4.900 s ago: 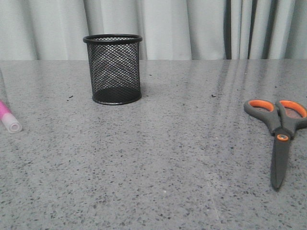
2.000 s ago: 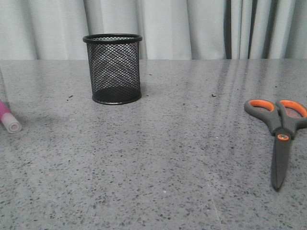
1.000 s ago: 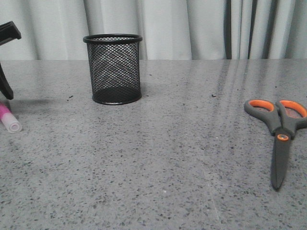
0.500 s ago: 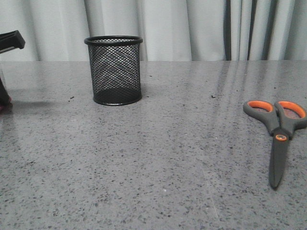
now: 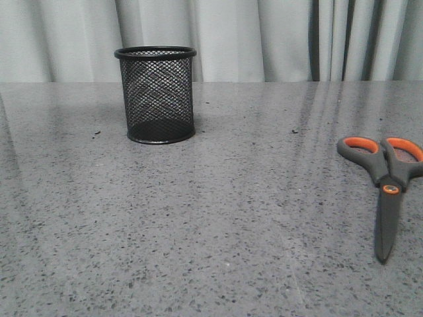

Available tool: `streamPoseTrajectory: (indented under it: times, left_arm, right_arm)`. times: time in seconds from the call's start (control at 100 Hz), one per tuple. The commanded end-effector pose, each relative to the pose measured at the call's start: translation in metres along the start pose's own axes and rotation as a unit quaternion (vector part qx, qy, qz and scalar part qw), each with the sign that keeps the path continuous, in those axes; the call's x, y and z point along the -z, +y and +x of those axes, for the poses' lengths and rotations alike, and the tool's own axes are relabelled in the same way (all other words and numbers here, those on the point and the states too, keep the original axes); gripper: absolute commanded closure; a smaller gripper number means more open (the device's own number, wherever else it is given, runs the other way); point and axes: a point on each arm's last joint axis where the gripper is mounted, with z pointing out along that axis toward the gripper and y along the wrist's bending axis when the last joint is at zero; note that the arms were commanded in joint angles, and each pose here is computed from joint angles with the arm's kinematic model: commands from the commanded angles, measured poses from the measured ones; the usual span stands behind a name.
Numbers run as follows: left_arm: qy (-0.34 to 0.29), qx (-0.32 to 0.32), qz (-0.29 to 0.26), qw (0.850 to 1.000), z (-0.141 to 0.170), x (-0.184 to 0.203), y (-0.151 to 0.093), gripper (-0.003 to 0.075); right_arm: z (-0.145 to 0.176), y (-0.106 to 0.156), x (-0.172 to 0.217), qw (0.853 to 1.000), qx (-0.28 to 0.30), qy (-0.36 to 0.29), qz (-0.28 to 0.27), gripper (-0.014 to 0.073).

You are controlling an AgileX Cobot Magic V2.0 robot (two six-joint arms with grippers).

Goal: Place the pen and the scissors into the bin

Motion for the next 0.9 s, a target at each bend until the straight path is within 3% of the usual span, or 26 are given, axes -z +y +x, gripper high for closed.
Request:
streamPoseTrajectory:
  times: [0.0,0.13,0.31,0.59,0.77,0.89]
  left_arm:
    - [-0.038,-0.026,0.041,0.998,-0.013,-0.005,-0.025,0.0738]
    - [-0.006,-0.048,0.061,0.997,0.011,-0.032,-0.032,0.0739]
    - [0.048,-0.046,0.066,0.996,0.042,-0.061,-0.022,0.0739]
    - [0.091,-0.064,0.053,0.992,0.073,-0.082,-0.006,0.0738]
    - [0.106,-0.076,0.074,0.989,0.081,-0.086,-0.006,0.0738]
    - [0.106,-0.078,0.073,0.989,0.082,-0.087,-0.006,0.0652]
  right_arm:
    - [-0.018,0.007,0.003,0.998,0.007,-0.059,-0.022,0.0238]
    - [-0.017,0.007,0.003,0.998,0.007,-0.054,-0.02,0.0238]
    - [-0.014,0.006,0.003,0.999,0.007,-0.037,-0.014,0.0238]
    - [-0.014,0.006,0.003,0.999,0.007,-0.034,-0.013,0.0238]
    - [-0.013,0.006,0.003,0.999,0.007,-0.034,-0.013,0.0238]
    - [-0.014,0.006,0.003,0.999,0.007,-0.035,-0.014,0.0238]
